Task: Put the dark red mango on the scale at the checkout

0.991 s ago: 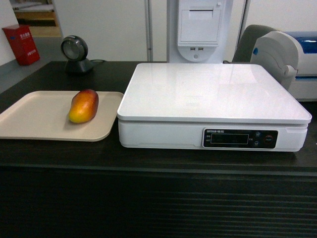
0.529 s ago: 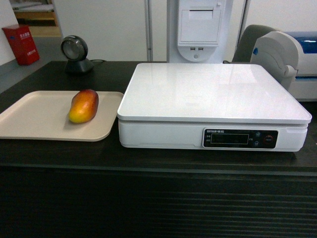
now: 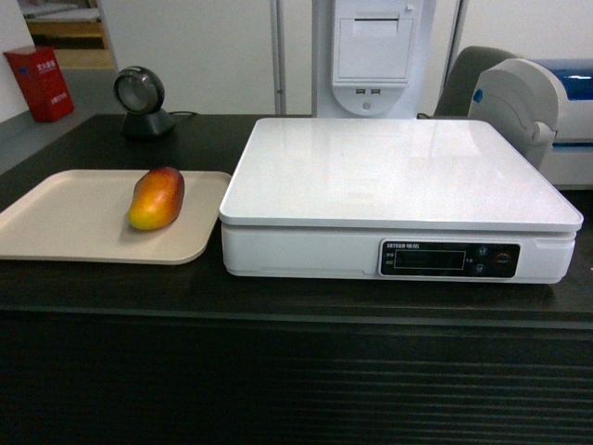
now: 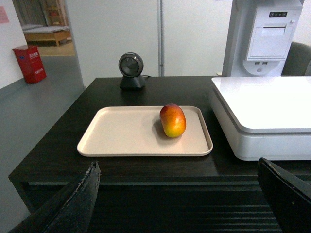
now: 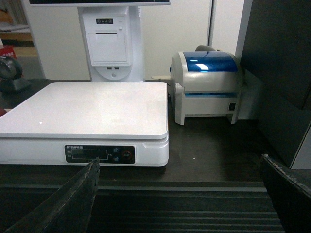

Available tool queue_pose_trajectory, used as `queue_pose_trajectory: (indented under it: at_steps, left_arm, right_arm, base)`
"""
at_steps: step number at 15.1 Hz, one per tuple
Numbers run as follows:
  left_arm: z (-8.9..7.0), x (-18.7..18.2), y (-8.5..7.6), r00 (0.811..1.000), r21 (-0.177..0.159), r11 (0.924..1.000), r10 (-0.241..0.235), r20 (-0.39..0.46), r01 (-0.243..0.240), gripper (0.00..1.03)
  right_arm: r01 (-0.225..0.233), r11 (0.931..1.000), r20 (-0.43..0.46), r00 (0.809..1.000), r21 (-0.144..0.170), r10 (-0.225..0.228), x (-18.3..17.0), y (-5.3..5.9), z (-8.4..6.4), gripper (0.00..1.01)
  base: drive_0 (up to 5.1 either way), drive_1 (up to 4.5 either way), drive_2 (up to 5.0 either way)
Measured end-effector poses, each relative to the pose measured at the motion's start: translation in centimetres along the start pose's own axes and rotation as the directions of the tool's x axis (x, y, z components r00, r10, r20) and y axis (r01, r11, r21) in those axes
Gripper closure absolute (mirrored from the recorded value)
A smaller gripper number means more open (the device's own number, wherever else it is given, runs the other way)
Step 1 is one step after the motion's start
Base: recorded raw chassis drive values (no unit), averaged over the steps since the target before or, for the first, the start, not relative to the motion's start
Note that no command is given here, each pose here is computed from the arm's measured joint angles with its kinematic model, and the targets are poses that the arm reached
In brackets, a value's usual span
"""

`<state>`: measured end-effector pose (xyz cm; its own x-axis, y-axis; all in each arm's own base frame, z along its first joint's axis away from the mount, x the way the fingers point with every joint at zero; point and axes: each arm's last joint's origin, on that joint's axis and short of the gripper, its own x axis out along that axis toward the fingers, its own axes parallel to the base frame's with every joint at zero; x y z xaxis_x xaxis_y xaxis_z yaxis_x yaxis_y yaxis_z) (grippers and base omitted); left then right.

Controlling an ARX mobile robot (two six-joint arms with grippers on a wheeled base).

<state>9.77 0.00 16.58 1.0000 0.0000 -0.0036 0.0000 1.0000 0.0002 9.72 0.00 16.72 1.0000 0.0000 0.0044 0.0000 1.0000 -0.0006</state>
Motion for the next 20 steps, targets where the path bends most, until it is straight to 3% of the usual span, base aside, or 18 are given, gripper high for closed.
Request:
queue_pose_trajectory:
  at_steps: [1,2,3,5,7,10,12,14,15,20]
  left_arm:
    - [-0.2,0.0,-0.3,0.982,-0.025,0.9933,0.108,-0.153,-0.113,0.05]
    - [2.0,1.5,-1.8,0.934,-0.017,0.9548,0.287,-0.211,-0.297,0.05]
    - [3.7,2.9,-1.5,0.925,-0.056,0.9311,0.349,-0.150,-0.360,0.05]
    - [4.5,4.8,-0.9,0.939,-0.081,0.9389,0.324,-0.118,-0.334,0.05]
    - [4.6,7.4,0.1,0.951,-0.080,0.9514,0.288,-0.114,-0.297,0.05]
    - [5.4,15.3,2.1,0.982,-0.062,0.9818,0.175,-0.075,-0.179,0.05]
    - [4.5,20.3,2.9,0.985,-0.035,0.9923,0.113,-0.131,-0.119,0.05]
    - [2.2,25.2,3.5,0.970,-0.011,0.9988,0.045,-0.239,-0.049,0.05]
    - [1.4,27.1,3.6,0.961,-0.015,0.9997,0.016,-0.275,-0.021,0.05]
    - [-0.8,35.6,3.8,0.921,-0.034,0.9970,-0.077,-0.382,0.069,0.05]
  right_arm:
    - [0.001,1.0000,0.000,1.000,0.000,-0.001,0.0,0.0,0.0,0.03]
    - [0.000,1.0000,0.000,1.000,0.000,0.000,0.0,0.0,0.0,0.03]
    - [0.000,1.0000,-0.001,1.000,0.000,0.000,0.0,0.0,0.0,0.03]
    - [0.000,1.0000,0.000,1.000,0.000,0.000,0.0,0.0,0.0,0.03]
    - [0.000,1.0000,0.000,1.000,0.000,0.000,0.0,0.0,0.0,0.03]
    - [0.000,1.0000,0.000,1.000,0.000,0.000,0.0,0.0,0.0,0.03]
    - [0.000,1.0000,0.000,1.000,0.000,0.000,0.0,0.0,0.0,0.03]
    - [0.000,1.0000,0.000,1.000,0.000,0.000,0.0,0.0,0.0,0.03]
    - [0.000,1.0000,0.000,1.000,0.000,0.000,0.0,0.0,0.0,0.03]
    - [0.000,1.0000,0.000,1.000,0.000,0.000,0.0,0.0,0.0,0.03]
  base:
    - [0.0,0.00,0.0]
    - [0.0,0.00,0.0]
    - [0.0,0.00,0.0]
    - [0.0,0.00,0.0]
    - [0.0,0.00,0.0]
    - [0.0,0.00,0.0]
    - [0.0,0.00,0.0]
    - [0.0,0.00,0.0]
    - [0.0,0.00,0.0]
    - [0.0,0.00,0.0]
